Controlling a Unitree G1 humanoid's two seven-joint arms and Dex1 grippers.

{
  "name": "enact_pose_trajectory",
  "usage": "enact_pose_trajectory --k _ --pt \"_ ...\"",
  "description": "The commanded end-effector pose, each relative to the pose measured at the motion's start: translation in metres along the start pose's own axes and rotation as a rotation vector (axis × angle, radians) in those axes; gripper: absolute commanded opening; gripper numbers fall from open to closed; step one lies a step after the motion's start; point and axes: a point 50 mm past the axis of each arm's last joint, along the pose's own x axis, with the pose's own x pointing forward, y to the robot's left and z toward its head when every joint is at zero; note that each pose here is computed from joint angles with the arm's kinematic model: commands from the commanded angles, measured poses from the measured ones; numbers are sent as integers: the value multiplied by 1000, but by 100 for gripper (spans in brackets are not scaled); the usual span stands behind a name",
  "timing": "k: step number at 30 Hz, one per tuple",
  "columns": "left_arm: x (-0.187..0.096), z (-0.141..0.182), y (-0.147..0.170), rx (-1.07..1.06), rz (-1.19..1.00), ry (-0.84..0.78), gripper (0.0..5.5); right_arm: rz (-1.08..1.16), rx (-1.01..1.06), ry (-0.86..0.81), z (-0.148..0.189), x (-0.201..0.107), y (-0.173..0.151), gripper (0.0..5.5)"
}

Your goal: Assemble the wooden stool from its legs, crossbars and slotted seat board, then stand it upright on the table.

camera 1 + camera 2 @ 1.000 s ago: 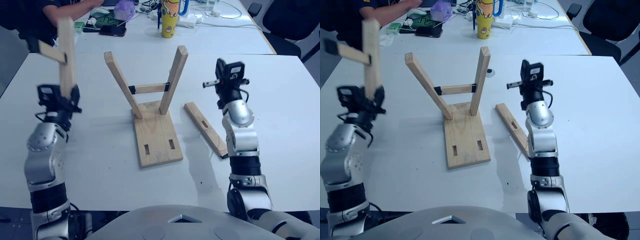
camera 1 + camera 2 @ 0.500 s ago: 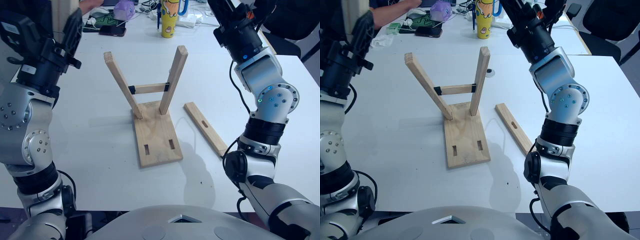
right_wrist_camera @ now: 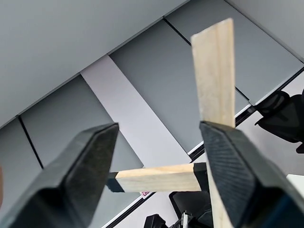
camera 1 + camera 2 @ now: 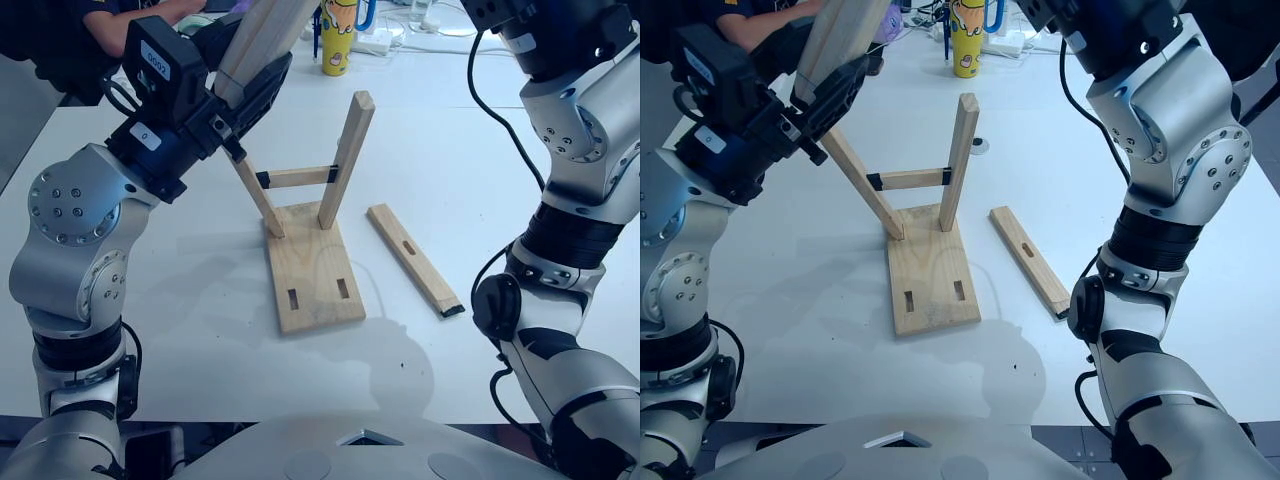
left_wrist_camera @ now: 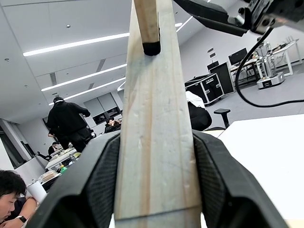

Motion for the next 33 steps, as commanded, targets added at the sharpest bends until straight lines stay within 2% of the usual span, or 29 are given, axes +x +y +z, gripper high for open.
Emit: enact_pose_trajectory --k 1,9,25,33 --pt "3 7 -2 36 -36 -30 207 -66 -15 25 -3 -1 -6 342" --pt "1 7 13 85 72 -31 207 -88 -12 60 -8 -7 -15 342" --pt "0 -10 -9 116 -63 45 207 -120 -35 -49 2 5 -24 342" --pt "-2 -15 -8 129 -61 66 207 -161 -67 -62 4 5 -28 218"
